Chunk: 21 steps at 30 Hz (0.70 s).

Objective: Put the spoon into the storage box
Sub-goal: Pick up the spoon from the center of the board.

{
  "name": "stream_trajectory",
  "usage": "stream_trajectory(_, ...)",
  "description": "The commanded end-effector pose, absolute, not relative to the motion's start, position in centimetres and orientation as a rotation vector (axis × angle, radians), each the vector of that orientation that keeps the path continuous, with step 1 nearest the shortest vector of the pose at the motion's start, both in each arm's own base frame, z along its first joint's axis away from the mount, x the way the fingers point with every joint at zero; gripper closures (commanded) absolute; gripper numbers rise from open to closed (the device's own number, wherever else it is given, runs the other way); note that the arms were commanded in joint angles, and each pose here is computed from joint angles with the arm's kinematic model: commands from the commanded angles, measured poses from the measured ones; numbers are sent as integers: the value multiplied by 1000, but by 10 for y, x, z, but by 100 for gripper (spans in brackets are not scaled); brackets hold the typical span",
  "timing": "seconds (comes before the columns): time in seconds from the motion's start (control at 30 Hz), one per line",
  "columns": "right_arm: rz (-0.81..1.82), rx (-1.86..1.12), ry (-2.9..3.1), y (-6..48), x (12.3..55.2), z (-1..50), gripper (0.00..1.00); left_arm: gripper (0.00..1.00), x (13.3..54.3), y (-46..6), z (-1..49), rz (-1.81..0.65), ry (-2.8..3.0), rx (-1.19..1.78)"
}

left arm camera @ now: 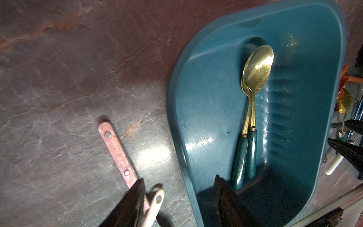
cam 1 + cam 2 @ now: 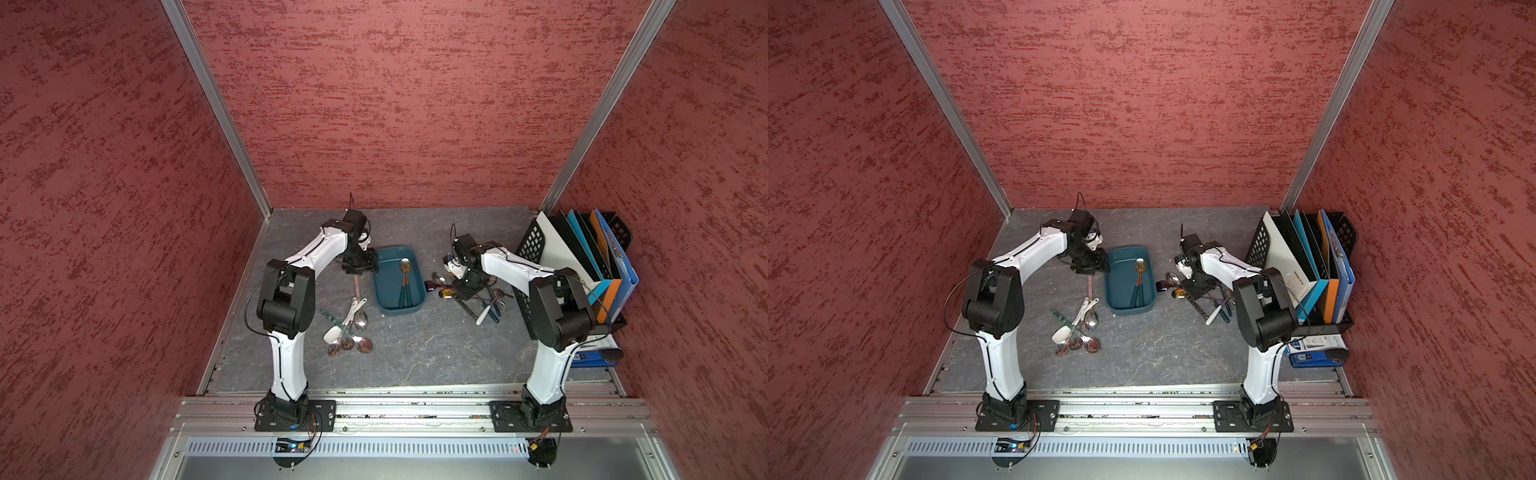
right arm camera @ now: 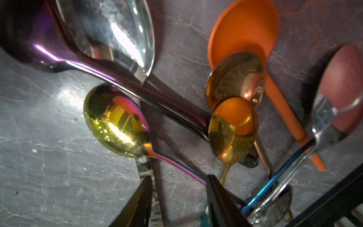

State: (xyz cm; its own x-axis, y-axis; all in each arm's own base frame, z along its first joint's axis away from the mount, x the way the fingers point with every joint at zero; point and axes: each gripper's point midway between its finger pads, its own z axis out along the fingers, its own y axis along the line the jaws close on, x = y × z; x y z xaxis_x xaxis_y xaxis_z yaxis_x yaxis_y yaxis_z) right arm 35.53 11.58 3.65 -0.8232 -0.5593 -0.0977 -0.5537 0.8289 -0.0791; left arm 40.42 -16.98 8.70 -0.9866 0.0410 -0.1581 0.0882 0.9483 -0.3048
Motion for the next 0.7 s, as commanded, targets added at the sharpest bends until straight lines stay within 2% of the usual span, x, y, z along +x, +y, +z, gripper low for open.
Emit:
stream_trajectory(0.0,-134,-918,2883,107,359,32,53,40,406,-169,102,-493,2905,96)
stream_trajectory(0.3,-134,-929,2892,106,357,19,54,40,405,-168,103,-493,2902,92)
stream_trajectory(0.67,72,-944,2922,125,340,3,63,40,403,-167,103,-491,2902,83)
